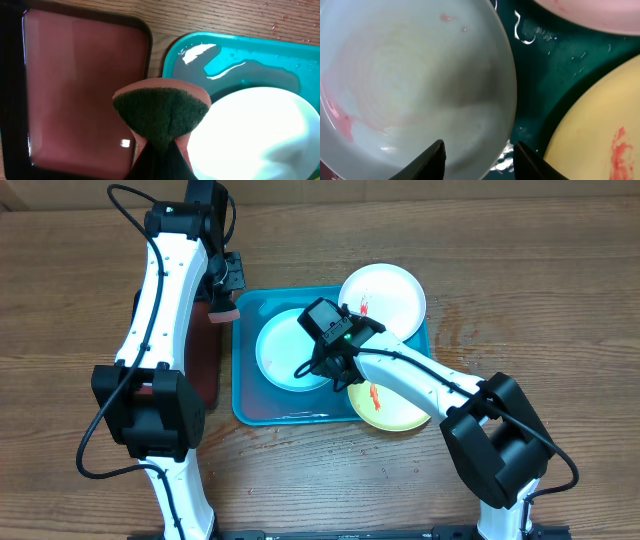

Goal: Clean dirty plates on tray and stack at the side

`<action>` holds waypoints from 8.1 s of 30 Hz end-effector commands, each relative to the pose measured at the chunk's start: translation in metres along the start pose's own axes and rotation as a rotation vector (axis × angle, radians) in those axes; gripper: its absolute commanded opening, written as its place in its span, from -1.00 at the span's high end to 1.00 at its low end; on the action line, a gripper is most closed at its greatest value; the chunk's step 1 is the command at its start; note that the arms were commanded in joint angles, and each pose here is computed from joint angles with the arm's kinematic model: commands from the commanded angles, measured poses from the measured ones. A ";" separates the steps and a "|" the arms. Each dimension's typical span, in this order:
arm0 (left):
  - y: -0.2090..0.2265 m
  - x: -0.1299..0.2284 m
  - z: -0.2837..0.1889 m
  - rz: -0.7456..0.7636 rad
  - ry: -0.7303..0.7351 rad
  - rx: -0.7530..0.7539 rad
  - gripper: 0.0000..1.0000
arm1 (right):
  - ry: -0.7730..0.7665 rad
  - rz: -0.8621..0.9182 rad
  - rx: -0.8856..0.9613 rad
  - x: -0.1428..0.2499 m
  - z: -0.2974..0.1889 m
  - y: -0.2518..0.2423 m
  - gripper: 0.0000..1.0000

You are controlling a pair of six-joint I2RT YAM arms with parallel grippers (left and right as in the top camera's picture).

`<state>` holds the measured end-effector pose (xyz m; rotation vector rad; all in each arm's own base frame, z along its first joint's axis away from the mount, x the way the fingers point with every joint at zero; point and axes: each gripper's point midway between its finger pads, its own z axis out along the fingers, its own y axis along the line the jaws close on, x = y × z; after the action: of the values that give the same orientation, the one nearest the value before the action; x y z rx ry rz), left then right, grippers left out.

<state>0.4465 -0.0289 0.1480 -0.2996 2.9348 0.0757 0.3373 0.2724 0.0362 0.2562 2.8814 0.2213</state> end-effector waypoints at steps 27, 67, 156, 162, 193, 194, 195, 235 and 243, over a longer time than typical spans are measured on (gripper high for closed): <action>-0.004 -0.008 -0.010 -0.018 -0.042 0.010 0.92 | -0.055 -0.195 -0.198 -0.071 0.020 0.002 0.41; -0.006 -0.009 -0.010 -0.019 -0.048 0.020 0.91 | -0.032 -0.065 -0.193 -0.068 0.028 0.001 0.66; -0.060 -0.002 -0.012 0.189 -0.087 0.102 0.91 | 0.108 0.057 -0.115 -0.026 0.034 -0.012 0.62; -0.048 -0.001 0.002 0.167 -0.056 0.087 0.92 | 0.089 0.058 -0.127 -0.029 0.045 -0.006 0.49; -0.039 -0.001 0.006 0.135 -0.050 0.064 0.91 | -0.363 -0.116 0.202 -0.088 -0.121 -0.033 0.93; -0.039 -0.001 0.006 0.135 -0.050 0.065 0.92 | -0.392 -0.123 0.227 -0.089 -0.129 -0.035 0.93; -0.039 -0.001 0.006 0.135 -0.050 0.065 0.91 | -0.415 -0.126 0.246 -0.090 -0.134 -0.037 0.93; -0.038 0.001 0.006 0.136 -0.039 0.062 0.91 | -1.186 -0.320 0.740 -0.064 -0.282 -0.004 0.92; -0.038 0.001 0.006 0.136 -0.039 0.062 0.91 | -1.011 -0.362 0.632 -0.059 -0.247 -0.001 0.93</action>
<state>0.4545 -0.0707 0.1386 -0.0529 2.9121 0.0132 0.3327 0.2275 0.2815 -0.0952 1.7681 -0.8109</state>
